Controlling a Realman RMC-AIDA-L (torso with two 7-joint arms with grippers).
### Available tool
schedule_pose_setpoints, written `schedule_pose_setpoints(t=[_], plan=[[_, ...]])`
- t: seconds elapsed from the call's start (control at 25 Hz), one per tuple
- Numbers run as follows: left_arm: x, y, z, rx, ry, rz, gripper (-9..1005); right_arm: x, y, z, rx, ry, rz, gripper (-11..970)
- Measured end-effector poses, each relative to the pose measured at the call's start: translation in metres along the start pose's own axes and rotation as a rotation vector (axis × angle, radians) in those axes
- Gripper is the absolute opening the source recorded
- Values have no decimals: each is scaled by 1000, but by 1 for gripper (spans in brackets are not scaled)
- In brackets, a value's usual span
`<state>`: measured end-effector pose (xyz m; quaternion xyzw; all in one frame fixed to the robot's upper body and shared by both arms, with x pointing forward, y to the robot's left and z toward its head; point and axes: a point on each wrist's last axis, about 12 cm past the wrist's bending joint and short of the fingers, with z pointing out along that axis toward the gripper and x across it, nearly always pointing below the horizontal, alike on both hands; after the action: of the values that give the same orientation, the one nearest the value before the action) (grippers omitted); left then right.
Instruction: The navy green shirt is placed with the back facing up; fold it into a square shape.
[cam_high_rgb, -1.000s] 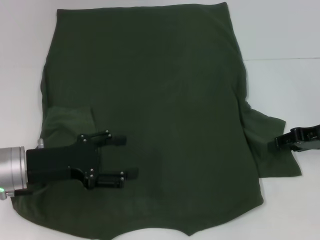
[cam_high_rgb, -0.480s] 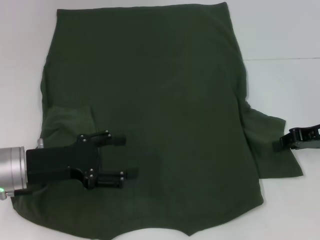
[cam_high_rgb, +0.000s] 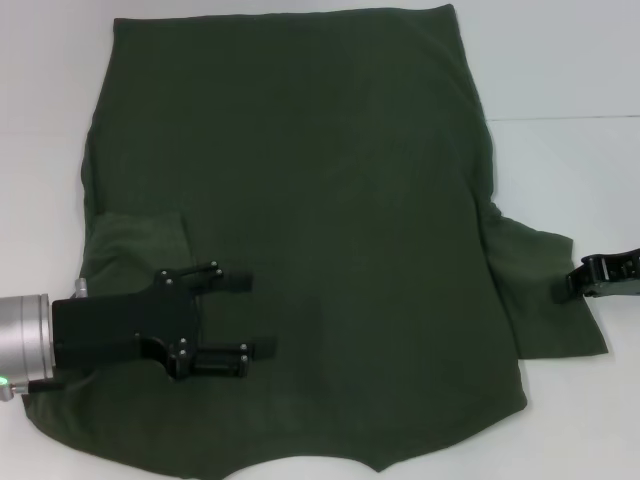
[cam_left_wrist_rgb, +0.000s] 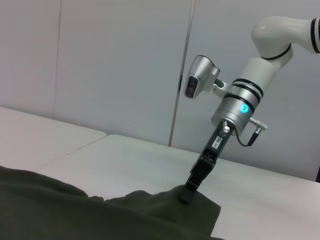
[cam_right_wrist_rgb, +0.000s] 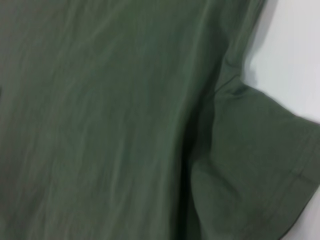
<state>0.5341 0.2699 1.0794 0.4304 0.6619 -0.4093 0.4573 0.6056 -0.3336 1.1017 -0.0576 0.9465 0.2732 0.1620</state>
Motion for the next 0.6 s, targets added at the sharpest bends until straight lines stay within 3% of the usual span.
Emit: schedule_pose_setpoints(t=[0.32, 0.6], plan=[[-9, 1, 1, 39, -11, -90, 910, -18, 2, -33, -19, 20, -12, 21], [-13, 1, -6, 28, -60, -163, 909, -44, 14, -59, 57, 0, -132, 27]])
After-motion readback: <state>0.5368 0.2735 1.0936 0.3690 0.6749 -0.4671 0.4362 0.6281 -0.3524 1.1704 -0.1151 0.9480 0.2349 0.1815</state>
